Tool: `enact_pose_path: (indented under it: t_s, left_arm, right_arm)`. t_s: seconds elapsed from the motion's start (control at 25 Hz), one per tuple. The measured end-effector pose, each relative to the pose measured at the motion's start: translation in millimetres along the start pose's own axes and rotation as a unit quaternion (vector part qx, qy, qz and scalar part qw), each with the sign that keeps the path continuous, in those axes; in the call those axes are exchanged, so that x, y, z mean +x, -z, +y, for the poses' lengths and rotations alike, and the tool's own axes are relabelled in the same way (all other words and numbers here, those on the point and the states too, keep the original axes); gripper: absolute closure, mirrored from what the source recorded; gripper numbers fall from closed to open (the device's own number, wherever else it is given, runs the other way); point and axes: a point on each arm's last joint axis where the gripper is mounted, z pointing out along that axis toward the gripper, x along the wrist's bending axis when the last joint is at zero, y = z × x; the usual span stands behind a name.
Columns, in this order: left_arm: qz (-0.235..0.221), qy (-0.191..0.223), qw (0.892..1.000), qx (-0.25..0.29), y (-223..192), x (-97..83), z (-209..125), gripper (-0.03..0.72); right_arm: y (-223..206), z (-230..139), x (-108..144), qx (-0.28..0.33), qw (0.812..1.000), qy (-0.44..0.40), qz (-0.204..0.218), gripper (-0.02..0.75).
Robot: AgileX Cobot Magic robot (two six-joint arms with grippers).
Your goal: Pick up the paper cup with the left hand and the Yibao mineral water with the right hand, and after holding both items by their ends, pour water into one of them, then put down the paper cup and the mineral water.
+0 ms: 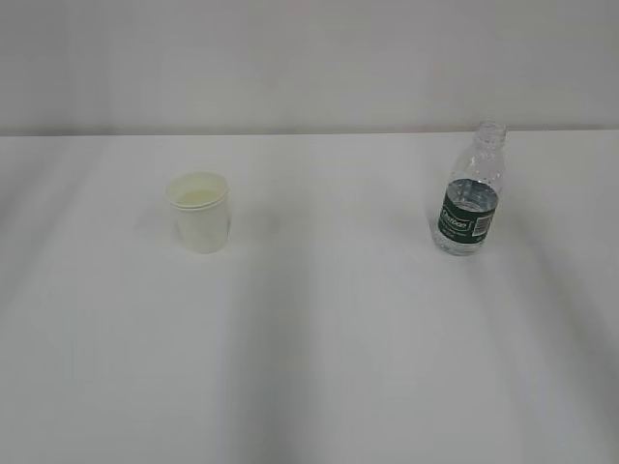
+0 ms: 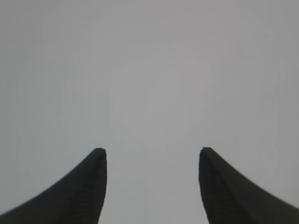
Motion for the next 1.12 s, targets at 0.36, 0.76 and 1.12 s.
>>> enact_pose_path:
  t_s: [0.36,0.76,1.12]
  left_arm:
    - [0.015,-0.072,0.997,-0.021,-2.9,-9.3,42.1,0.239]
    - [0.030,-0.074,0.997,0.018,-2.9,-8.6,42.0,0.239]
    - [0.019,0.076,0.997,-0.025,-2.8,-10.5,49.1,0.239]
  right_arm:
    - [12.4,13.1,-3.6,0.005,1.000,0.000,-0.007,0.146]
    - [18.4,14.0,-4.8,0.022,1.000,0.000,-0.010,0.147]
    - [23.0,15.7,-5.4,0.027,1.000,0.000,-0.012,0.147]
